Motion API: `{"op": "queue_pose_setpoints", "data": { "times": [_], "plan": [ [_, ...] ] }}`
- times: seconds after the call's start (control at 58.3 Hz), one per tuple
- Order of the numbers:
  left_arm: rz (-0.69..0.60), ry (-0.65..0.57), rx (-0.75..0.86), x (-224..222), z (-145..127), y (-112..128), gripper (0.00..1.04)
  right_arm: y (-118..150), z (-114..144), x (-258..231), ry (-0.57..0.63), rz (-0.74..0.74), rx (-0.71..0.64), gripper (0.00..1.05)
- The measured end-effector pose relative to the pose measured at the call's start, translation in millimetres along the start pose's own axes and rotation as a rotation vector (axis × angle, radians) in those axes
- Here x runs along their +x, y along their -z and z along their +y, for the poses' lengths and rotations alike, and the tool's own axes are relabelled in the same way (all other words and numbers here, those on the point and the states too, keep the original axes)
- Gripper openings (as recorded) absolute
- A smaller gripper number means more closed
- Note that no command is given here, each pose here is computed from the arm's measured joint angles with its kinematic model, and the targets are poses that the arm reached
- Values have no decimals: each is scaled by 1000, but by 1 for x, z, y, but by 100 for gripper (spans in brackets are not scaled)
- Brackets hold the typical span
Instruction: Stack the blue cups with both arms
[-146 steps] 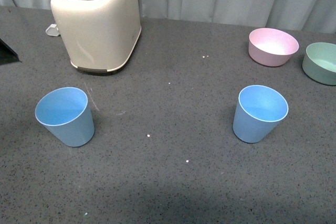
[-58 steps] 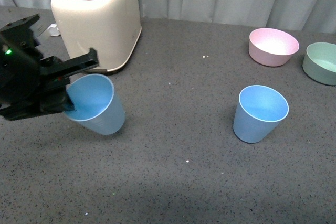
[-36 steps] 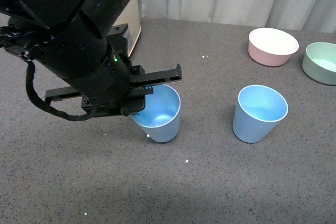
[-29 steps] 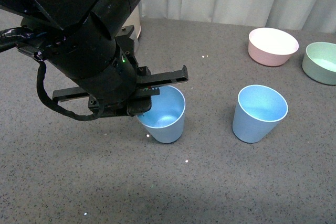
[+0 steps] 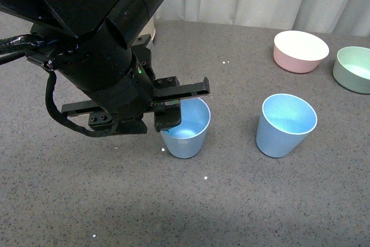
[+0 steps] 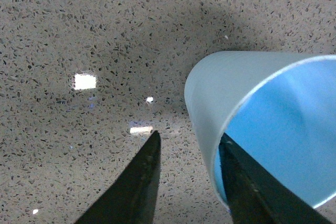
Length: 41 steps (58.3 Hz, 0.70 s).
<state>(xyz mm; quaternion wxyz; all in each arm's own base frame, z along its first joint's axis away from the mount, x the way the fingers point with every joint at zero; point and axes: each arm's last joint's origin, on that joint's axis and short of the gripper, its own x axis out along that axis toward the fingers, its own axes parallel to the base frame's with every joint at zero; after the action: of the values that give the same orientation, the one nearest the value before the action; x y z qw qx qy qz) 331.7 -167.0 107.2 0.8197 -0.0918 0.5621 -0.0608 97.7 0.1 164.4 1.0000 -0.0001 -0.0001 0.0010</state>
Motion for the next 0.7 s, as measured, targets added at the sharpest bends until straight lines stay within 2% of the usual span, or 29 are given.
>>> {"op": "queue_pose_setpoints", "data": {
  "times": [0.172, 0.429, 0.583, 0.6, 0.652, 0.703],
  "plan": [
    [-23, 23, -6, -12, -1, -4, 63, 0, 0, 0, 0, 0, 0, 95],
    [-132, 65, -49, -49, 2, -12, 99, 0, 0, 0, 0, 0, 0, 95],
    [-161, 73, -54, -60, 3, -13, 98, 0, 0, 0, 0, 0, 0, 95],
    [-203, 52, -37, -57, 3, -12, 97, 0, 0, 0, 0, 0, 0, 95],
    [-517, -77, 74, -43, 16, -2, 84, 0, 0, 0, 0, 0, 0, 95],
    [-675, -141, 133, -38, 33, 14, 75, 0, 0, 0, 0, 0, 0, 95]
  ]
}}
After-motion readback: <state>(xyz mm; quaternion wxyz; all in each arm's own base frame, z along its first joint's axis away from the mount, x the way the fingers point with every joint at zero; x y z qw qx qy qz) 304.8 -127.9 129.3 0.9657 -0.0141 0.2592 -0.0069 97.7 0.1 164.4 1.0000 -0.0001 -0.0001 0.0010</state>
